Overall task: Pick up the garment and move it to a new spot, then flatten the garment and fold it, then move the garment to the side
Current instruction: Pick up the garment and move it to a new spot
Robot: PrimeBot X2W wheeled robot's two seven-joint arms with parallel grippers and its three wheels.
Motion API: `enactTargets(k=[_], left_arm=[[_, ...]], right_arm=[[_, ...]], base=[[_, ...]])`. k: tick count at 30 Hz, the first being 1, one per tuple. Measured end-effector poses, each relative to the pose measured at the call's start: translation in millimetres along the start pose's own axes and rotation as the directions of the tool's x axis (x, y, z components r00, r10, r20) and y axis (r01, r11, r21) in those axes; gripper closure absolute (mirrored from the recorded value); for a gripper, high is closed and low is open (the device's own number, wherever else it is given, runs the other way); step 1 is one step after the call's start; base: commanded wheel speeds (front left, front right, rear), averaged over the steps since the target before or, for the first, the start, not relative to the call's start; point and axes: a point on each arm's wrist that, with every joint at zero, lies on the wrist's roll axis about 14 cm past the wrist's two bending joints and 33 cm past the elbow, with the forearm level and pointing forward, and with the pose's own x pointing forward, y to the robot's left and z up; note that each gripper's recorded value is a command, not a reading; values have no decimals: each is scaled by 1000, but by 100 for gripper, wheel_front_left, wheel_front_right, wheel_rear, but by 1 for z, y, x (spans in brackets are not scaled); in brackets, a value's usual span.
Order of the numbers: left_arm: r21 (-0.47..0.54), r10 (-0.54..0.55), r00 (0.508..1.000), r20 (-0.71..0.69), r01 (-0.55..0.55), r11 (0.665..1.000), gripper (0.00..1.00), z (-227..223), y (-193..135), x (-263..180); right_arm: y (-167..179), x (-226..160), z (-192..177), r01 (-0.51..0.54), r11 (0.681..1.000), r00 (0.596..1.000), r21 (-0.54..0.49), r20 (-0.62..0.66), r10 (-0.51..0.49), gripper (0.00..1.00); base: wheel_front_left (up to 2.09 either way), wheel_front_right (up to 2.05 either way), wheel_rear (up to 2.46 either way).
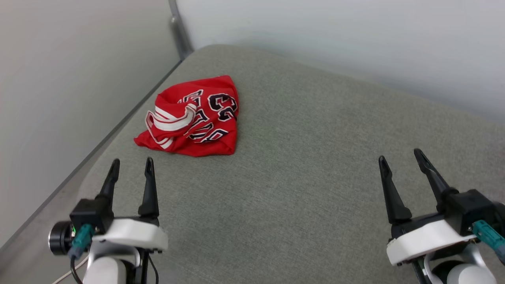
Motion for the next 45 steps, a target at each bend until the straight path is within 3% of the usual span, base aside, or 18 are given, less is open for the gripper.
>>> enactTargets(k=[10,15,18,23,25,26,31,32,33,34,35,40,45], left_arm=[[48,-67,998,0,67,997,0,0,-22,93],[72,-114,982,-153,127,989,0,-29,-38,146],[83,-121,941,-316,154,985,0,-63,-42,164],[94,-84,782,-617,179,979,0,-136,-41,169],[95,-58,691,-720,181,979,0,-164,-37,162],[94,-25,600,-800,167,981,0,-187,-31,153],[102,22,443,-896,156,983,0,-216,-26,148],[98,27,421,-907,148,984,13,-219,-27,148],[97,35,403,-915,134,986,47,-222,-27,147],[94,39,390,-920,123,988,61,-223,-28,147],[93,41,387,-921,116,989,100,-223,-28,147],[115,61,469,-881,86,990,100,-217,-26,153],[131,54,605,-795,85,988,100,-196,-25,164]], right_arm=[[-39,19,-5,59,998,998,6,15,-60,0],[-67,21,-25,116,993,993,24,-8,-116,0],[-83,18,-37,156,987,988,31,-24,-155,0],[-111,10,-62,227,973,973,38,-59,-225,0],[-120,6,-71,251,967,966,42,-74,-247,0],[-128,2,-79,272,961,960,45,-83,-268,0],[-143,-8,-96,321,946,943,46,-115,-314,0],[-145,-10,-98,327,944,940,47,-120,-319,0],[-146,-11,-100,332,942,938,47,-125,-324,0],[-147,-12,-102,335,941,936,47,-128,-327,0],[-148,-13,-102,336,941,936,48,-130,-328,0],[-148,-10,-96,335,941,938,46,-112,-329,0],[-145,-8,-83,328,944,942,39,-89,-324,0]], base=[[0,0,0],[0,0,0],[0,0,0],[0,0,0],[0,0,0],[0,0,0],[0,0,0],[0,0,0],[0,0,0],[0,0,0],[0,0,0],[0,0,0],[0,0,0]])
